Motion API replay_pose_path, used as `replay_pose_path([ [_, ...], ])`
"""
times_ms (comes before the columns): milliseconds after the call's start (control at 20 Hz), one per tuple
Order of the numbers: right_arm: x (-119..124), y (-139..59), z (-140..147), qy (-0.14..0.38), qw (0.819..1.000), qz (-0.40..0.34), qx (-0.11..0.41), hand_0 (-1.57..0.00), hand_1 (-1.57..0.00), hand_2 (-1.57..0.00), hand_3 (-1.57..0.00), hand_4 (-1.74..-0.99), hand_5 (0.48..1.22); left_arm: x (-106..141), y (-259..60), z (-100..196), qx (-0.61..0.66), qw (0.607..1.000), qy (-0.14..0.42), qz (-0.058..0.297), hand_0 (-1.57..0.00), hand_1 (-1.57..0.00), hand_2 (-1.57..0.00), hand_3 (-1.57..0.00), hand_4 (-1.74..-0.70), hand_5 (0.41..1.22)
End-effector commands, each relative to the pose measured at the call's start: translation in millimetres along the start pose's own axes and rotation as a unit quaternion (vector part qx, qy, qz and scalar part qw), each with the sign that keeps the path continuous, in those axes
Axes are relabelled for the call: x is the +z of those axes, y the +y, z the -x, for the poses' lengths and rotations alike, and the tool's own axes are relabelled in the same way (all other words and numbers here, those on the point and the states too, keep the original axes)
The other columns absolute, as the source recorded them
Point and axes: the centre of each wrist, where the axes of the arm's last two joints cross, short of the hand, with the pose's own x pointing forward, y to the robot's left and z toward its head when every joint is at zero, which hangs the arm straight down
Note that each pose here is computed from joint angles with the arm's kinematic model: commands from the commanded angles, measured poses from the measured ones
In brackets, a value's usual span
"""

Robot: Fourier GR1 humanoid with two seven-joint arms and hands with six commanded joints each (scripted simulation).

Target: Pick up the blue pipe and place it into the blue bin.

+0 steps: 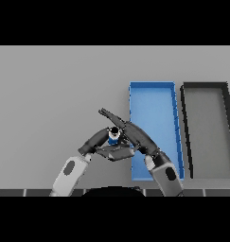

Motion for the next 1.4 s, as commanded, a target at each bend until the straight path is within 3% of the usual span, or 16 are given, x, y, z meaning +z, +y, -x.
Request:
replay_pose_path([
  [0, -2, -2.5, -2, 0.002, 1.0, -0.007, 0.002, -0.07, -0.11, -0.17, -0.04, -1.204, 0.497, 3, 2, 3, -0.003, 1.0, 0.013, 0.0, -1.57, -1.57, -1.57, -1.57, -1.47, 1.221],
  [100, -7, -4.1, -4, 0.003, 1.0, -0.015, 0.006, -0.32, -0.36, -0.38, -0.24, -1.278, 0.485, 2, 3, 2, 0.0, 1.0, 0.009, 0.002, -1.57, -1.57, -1.57, -1.57, -1.52, 1.221],
  [250, -14, 1.4, -5, 0.0, 1.0, -0.029, 0.006, -0.88, -0.88, -0.91, -0.76, -1.467, 0.518, 4, 2, 1, -0.006, 0.999, 0.035, 0.0, -1.57, -1.57, -1.57, -1.57, -1.62, 1.221],
  [400, -16, 5.0, -3, -0.008, 0.999, -0.032, -0.016, -1.22, -1.22, -1.23, -1.02, -1.581, 0.65, 3, 0, 1, 0.016, 1.0, 0.015, -0.002, -1.57, -1.57, -1.57, -1.52, -1.68, 1.221],
  [450, -18, 7.5, -3, -0.012, 0.999, -0.034, -0.027, -1.29, -1.29, -1.3, -1.1, -1.606, 0.765, 3, 0, 4, 0.028, 1.0, 0.005, -0.002, -1.57, -1.57, -1.57, -1.53, -1.69, 1.221],
  [550, -21, 9.2, -2, -0.017, 0.999, -0.035, -0.026, -1.39, -1.39, -1.4, -1.25, -1.648, 0.929, 4, -2, 3, 0.034, 0.999, -0.003, 0.0, -1.57, -1.57, -1.57, -1.49, -1.71, 1.221],
  [700, -20, 13.0, -4, -0.032, 0.999, -0.033, -0.016, -1.48, -1.48, -1.48, -1.4, -1.692, 1.071, 1, 3, 0, 0.03, 1.0, -0.007, 0.005, -1.57, -1.57, -1.57, -1.44, -1.72, 1.221],
  [850, -22, 13.9, -2, -0.038, 0.999, -0.03, -0.023, -1.52, -1.52, -1.53, -1.48, -1.716, 1.144, -2, 0, 0, 0.023, 1.0, -0.009, -0.001, -1.57, -1.57, -1.57, -1.43, -1.73, 1.221],
  [1050, -23, 17.0, -2, -0.045, 0.999, -0.01, -0.021, -1.55, -1.55, -1.55, -1.54, -1.731, 1.19, 1, 1, 0, -0.006, 1.0, -0.021, -0.015, -1.57, -1.57, -1.57, -1.45, -1.72, 1.221],
  [1100, -24, 16.4, -5, -0.051, 0.999, -0.007, -0.018, -1.56, -1.56, -1.56, -1.54, -1.733, 1.196, 3, 5, -2, -0.019, 0.999, -0.022, -0.017, -1.46, -1.34, -1.29, -1.17, -1.6, 1.221],
  [1200, -24, 20.2, -6, -0.05, 0.999, -0.008, -0.019, -1.56, -1.56, -1.56, -1.55, -1.736, 1.205, 6, 7, -4, -0.022, 1.0, -0.008, 0.014, -0.94, -0.86, -0.83, -0.75, -1.37, 1.221],
  [1300, -24, 23.0, -8, -0.036, 0.999, -0.004, -0.024, -1.56, -1.56, -1.56, -1.56, -1.738, 1.211, 9, 8, -1, -0.035, 0.999, -0.009, 0.033, -0.6, -0.55, -0.53, -0.48, -1.21, 1.221],
  [1350, -25, 22.5, -6, -0.033, 0.999, 0.001, -0.022, -1.57, -1.57, -1.57, -1.56, -1.738, 1.213, 9, 10, -1, -0.043, 0.998, -0.001, 0.035, -0.48, -0.44, -0.42, -0.38, -1.14, 1.132],
])
